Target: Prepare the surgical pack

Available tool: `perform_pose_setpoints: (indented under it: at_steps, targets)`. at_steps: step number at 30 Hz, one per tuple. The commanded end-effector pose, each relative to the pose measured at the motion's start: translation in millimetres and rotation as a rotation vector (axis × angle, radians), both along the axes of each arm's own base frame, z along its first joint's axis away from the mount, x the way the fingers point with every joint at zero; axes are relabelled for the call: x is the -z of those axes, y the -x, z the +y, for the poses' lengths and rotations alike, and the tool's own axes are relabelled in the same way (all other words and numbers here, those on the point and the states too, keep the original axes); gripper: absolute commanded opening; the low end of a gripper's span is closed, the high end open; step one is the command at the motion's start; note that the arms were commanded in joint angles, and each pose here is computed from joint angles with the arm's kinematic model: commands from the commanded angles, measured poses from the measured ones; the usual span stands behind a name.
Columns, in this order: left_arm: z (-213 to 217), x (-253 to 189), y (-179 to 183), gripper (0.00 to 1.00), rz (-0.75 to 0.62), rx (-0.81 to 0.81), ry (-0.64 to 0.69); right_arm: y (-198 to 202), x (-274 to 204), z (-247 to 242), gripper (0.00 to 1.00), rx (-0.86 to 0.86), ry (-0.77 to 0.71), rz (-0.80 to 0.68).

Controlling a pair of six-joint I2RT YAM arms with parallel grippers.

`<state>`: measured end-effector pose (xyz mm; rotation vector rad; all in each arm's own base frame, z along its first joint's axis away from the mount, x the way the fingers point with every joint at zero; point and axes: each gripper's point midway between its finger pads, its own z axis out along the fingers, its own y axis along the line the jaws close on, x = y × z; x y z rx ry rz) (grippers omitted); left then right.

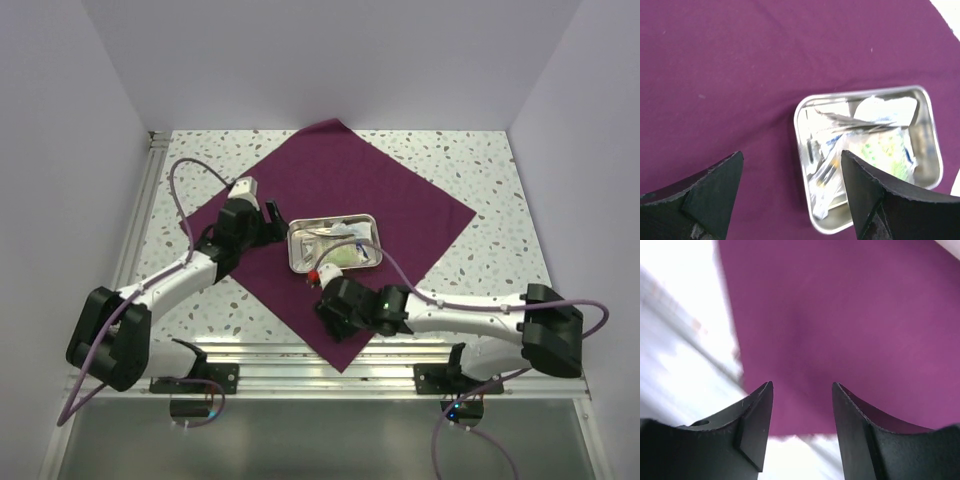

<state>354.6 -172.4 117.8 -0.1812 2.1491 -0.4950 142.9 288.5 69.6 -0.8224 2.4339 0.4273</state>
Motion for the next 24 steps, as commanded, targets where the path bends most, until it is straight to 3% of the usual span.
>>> perform_pose_setpoints:
  at_steps: [1,10,24]
  targets:
    - [10.3,3.7,17.0,0.83,0.002,0.022,-0.055,44.3,2.3,-22.9,0.55,-0.007,0.073,0.001]
    - [13.4,0.0,33.3,0.82,-0.022,0.055,-0.053,99.5,16.9,-22.6,0.54,-0.012,0.18,-0.048]
    - [16.0,4.1,40.3,0.82,-0.024,0.06,-0.056,104.0,34.6,-9.2,0.49,-0.056,0.252,-0.088]
